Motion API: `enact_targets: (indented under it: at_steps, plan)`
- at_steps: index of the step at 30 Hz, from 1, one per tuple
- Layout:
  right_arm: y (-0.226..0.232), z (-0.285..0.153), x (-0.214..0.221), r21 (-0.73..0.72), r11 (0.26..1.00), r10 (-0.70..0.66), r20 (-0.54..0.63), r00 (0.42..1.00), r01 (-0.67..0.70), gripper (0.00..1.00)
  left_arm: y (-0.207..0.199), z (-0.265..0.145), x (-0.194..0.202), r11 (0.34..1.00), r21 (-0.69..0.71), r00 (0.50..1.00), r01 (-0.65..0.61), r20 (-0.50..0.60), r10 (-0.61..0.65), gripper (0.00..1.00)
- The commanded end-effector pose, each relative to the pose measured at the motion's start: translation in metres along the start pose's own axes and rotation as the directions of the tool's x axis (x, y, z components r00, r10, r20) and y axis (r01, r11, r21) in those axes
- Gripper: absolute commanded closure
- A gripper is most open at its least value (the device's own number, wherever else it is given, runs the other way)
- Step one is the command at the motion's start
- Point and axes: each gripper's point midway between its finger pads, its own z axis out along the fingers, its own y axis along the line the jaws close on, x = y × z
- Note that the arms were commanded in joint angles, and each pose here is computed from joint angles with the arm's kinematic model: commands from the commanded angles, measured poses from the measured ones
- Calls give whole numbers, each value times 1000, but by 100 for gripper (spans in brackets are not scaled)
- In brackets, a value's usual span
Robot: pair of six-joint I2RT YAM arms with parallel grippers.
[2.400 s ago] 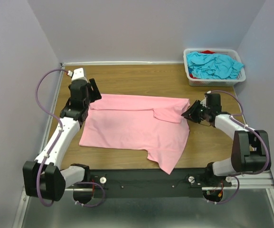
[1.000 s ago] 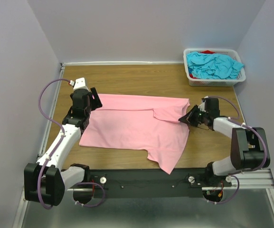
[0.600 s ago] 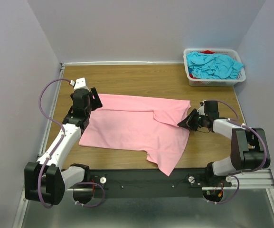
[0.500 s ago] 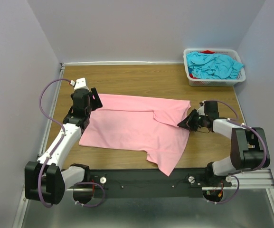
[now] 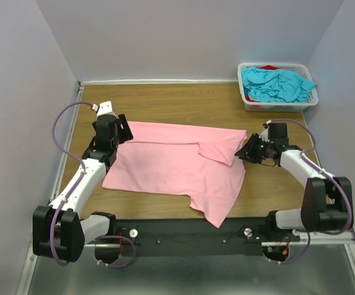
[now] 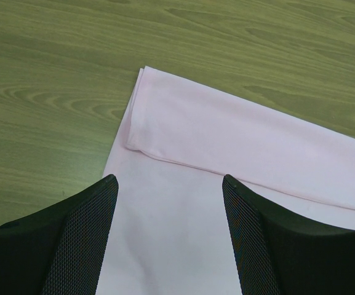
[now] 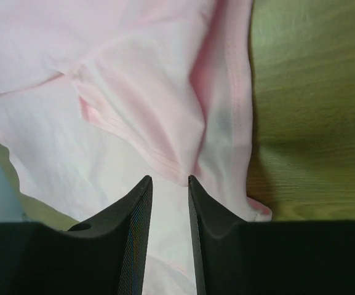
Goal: Fold and stack the t-shirts
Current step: Fold the tshirt
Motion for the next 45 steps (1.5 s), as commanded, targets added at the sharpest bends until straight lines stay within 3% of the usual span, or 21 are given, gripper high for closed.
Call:
enact_targets:
  at_steps: [1,5,7,16,23,27,39,45]
  plan:
    - [11,-30,-35,70,992,-115,160,980,105,63,-3,2,-4,1000,8,1000,-3,7,3,23]
    - [12,-37,-63,131,986,-137,241,961,108,64,-2,5,-3,1000,-2,1000,-6,-8,6,23]
    - [11,-27,-68,132,986,-128,224,966,100,69,-2,7,0,1000,-7,1000,-9,-18,9,23]
    - [62,13,-94,-169,983,-29,224,974,68,70,1,10,4,1000,-21,999,-21,-31,21,23]
    - [30,53,-64,-221,975,57,120,991,-29,71,2,13,9,999,-30,998,-27,-50,25,23]
    - [-4,60,-66,-177,980,114,143,983,-88,71,4,15,16,999,-41,997,-26,-73,23,23]
    - [10,22,-102,-116,991,-40,250,967,71,70,-5,33,22,999,-38,989,1,-148,-7,23]
    - [13,28,-120,32,986,-166,256,952,163,70,-8,70,50,995,-78,957,-56,-289,31,24]
